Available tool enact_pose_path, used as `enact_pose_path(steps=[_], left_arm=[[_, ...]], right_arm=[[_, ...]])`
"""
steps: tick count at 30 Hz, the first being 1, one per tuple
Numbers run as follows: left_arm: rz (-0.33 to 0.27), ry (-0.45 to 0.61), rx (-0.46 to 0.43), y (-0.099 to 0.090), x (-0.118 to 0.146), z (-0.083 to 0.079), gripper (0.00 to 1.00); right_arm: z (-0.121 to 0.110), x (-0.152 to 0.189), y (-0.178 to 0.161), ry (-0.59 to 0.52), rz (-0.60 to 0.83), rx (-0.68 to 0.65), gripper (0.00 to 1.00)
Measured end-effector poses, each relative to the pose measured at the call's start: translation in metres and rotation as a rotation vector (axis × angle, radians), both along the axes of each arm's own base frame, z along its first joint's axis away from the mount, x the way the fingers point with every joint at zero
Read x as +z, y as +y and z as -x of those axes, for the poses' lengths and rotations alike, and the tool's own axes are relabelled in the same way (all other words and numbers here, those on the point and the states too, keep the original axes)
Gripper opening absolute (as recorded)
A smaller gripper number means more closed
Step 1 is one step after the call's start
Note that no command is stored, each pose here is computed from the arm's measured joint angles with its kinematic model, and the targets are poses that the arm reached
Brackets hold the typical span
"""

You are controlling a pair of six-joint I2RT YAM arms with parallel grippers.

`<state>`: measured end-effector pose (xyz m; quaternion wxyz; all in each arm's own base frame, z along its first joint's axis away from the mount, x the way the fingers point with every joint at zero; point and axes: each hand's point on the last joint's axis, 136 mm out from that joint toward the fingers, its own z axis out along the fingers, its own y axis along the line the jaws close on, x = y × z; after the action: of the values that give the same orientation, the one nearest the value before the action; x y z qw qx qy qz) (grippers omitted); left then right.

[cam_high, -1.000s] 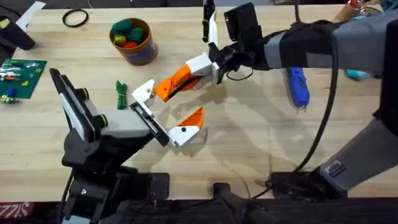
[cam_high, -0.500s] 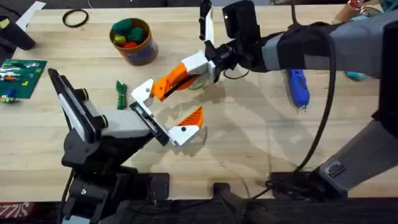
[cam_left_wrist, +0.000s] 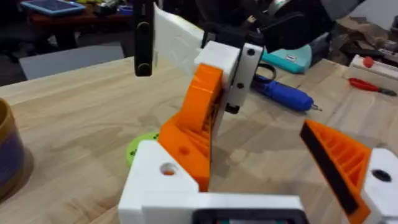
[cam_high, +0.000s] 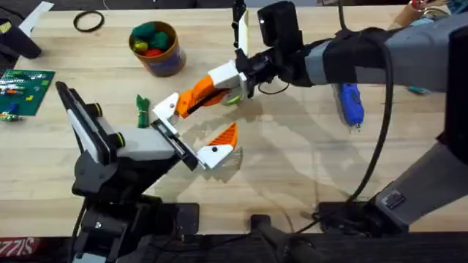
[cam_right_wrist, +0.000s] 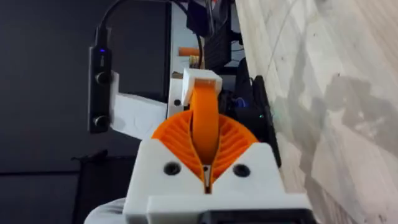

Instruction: Pick up the gripper from the table and insert it into the empty holder that is missing its gripper. Then pick up a screw, insert it into the mounting hole, and use the screwdriver to tighten it. Finally, clean up the table by picking up the vegetable and placing it into the bucket.

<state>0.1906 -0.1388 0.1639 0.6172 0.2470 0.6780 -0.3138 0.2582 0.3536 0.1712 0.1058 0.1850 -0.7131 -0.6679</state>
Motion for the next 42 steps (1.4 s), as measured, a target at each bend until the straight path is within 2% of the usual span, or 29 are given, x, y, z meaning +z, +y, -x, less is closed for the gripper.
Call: enact_pose_path(steps=[13, 17, 42], left_arm=[[0.012, 0.017, 0.061, 0.009, -0.001, -0.008, 0.983], [-0.004, 0.003, 0.074, 0.011, -0.001, -0.009, 0.983], [-0.002, 0.029, 0.014, 0.005, -0.002, -0.001, 0.983]], right_arm=[[0.001, -0.001, 0.013, -0.035, 0.012, -0.02, 0.014], [-0.001, 0.005, 0.016, -0.068, -0.012, -0.024, 0.014], [0.0, 0.001, 0.016, -0.027, 0.015, -0.03, 0.014]])
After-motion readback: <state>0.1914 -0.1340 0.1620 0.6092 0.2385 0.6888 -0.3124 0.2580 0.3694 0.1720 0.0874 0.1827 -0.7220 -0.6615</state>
